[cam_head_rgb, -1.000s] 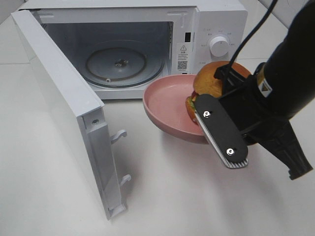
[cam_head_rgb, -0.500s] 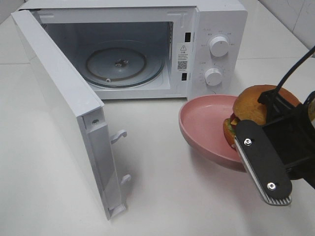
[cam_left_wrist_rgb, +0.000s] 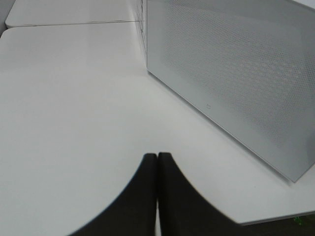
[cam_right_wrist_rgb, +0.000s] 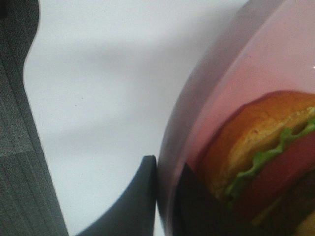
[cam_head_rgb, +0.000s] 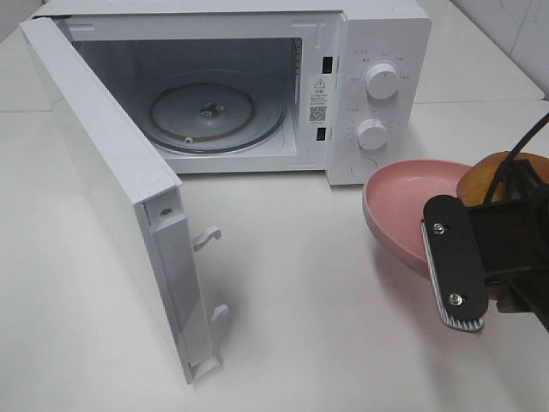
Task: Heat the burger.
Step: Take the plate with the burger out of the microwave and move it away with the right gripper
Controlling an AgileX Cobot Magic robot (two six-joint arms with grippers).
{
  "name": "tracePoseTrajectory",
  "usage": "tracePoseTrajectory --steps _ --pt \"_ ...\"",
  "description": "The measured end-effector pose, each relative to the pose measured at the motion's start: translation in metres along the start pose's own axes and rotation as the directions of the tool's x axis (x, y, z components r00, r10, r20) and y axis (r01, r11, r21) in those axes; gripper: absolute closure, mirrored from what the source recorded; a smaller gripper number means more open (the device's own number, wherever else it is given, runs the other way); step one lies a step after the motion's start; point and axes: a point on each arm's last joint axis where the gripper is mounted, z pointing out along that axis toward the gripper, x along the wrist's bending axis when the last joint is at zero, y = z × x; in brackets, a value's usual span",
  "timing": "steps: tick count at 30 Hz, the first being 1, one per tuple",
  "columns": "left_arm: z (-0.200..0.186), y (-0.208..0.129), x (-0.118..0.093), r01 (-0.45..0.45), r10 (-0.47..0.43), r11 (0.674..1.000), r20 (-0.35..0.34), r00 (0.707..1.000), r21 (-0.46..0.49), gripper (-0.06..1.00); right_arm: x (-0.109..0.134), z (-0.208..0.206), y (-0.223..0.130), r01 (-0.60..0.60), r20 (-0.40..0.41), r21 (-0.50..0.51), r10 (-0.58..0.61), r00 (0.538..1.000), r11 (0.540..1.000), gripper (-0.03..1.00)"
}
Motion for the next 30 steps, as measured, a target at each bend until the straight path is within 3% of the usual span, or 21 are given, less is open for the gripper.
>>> tracePoseTrajectory --steps 9,16,20,24,30 --pt "0.0 0.0 0.0 0.0 0.0 1.0 0.0 1.0 0.0 0.94 -0.007 0.022 0.004 -0.08 0.009 0.125 0.08 0.997 0.989 0.93" --pt "0.0 0.0 0.0 0.0 0.0 1.0 0.0 1.0 0.0 0.94 -0.014 0.042 0.005 -0.143 -0.018 0.152 0.147 0.989 0.978 0.93" --pt "0.0 0.0 0.0 0.0 0.0 1.0 0.0 1.0 0.0 0.94 -0.028 0.059 -0.01 -0.271 -0.011 0.127 0.274 0.962 0.954 0.93" --pt "0.0 0.0 0.0 0.0 0.0 1.0 0.0 1.0 0.0 0.94 -0.035 0.07 -0.019 -0.318 -0.018 0.13 0.323 0.946 0.939 0.93" --pt "0.0 0.0 0.0 0.0 0.0 1.0 0.0 1.0 0.0 0.94 -0.043 0.097 -0.038 -0.413 -0.056 0.195 0.43 0.901 0.89 0.93"
